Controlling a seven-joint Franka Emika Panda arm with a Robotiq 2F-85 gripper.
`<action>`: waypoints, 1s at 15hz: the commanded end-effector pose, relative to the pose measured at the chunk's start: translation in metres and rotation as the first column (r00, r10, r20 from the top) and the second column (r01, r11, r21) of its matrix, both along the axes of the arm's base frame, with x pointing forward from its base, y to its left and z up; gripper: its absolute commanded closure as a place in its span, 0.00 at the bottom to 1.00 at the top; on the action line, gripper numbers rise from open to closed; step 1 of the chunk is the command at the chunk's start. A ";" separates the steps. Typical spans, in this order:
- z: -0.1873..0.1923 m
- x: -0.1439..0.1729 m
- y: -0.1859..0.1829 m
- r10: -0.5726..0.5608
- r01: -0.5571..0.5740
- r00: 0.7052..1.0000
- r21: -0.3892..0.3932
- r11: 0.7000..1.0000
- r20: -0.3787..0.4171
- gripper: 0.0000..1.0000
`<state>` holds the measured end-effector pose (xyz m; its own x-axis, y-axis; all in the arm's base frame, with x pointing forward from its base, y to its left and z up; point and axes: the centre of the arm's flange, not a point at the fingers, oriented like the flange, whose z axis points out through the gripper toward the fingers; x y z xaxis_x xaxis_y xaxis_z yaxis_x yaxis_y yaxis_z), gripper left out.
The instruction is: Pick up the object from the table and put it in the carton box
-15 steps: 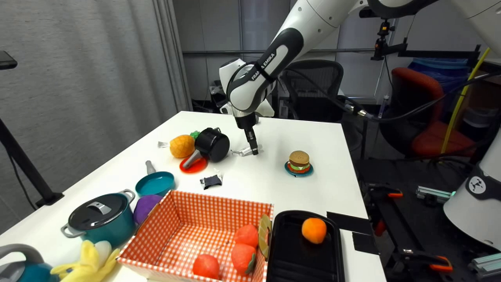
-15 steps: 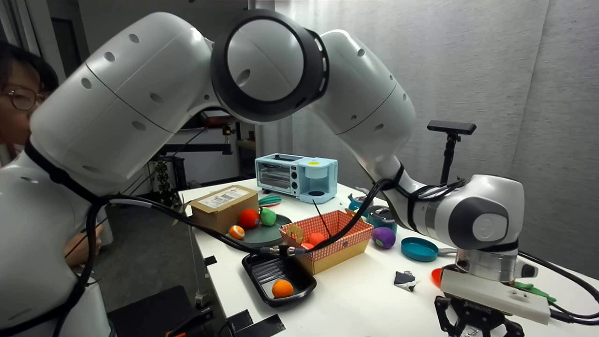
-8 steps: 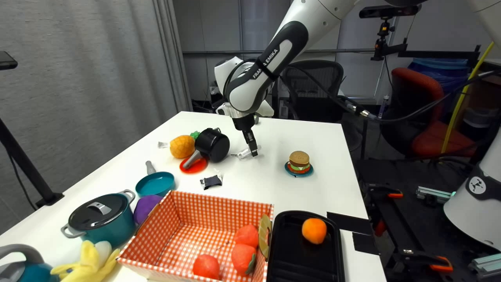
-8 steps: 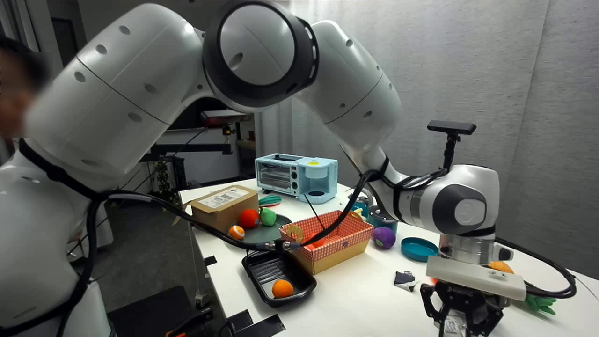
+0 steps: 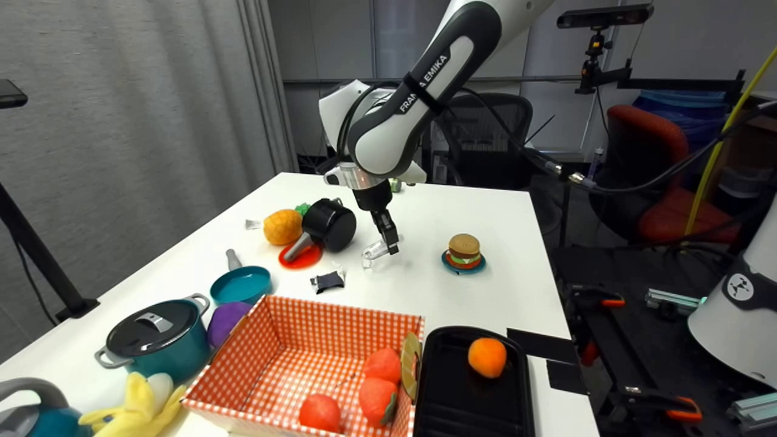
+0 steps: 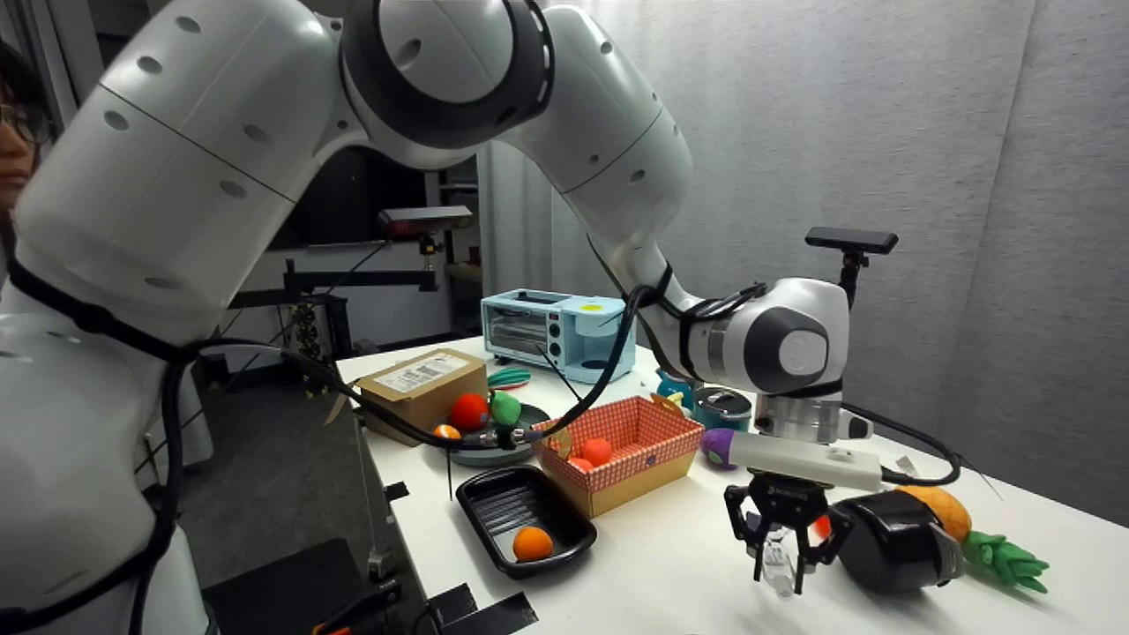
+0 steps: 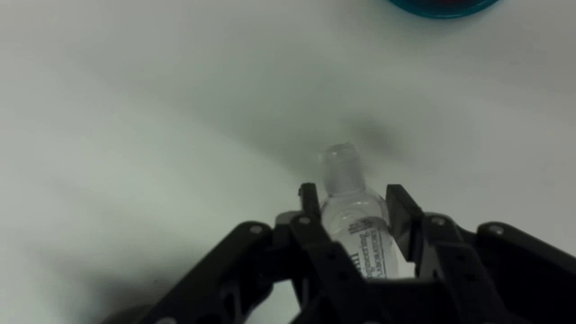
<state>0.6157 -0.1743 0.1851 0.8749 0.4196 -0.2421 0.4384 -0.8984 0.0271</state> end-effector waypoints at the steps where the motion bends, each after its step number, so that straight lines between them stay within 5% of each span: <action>1: 0.027 -0.008 0.038 0.009 -0.008 0.999 -0.041 0.999 0.044 0.84; 15: 0.086 -0.008 0.181 0.163 -0.150 0.979 -0.106 0.983 0.127 0.84</action>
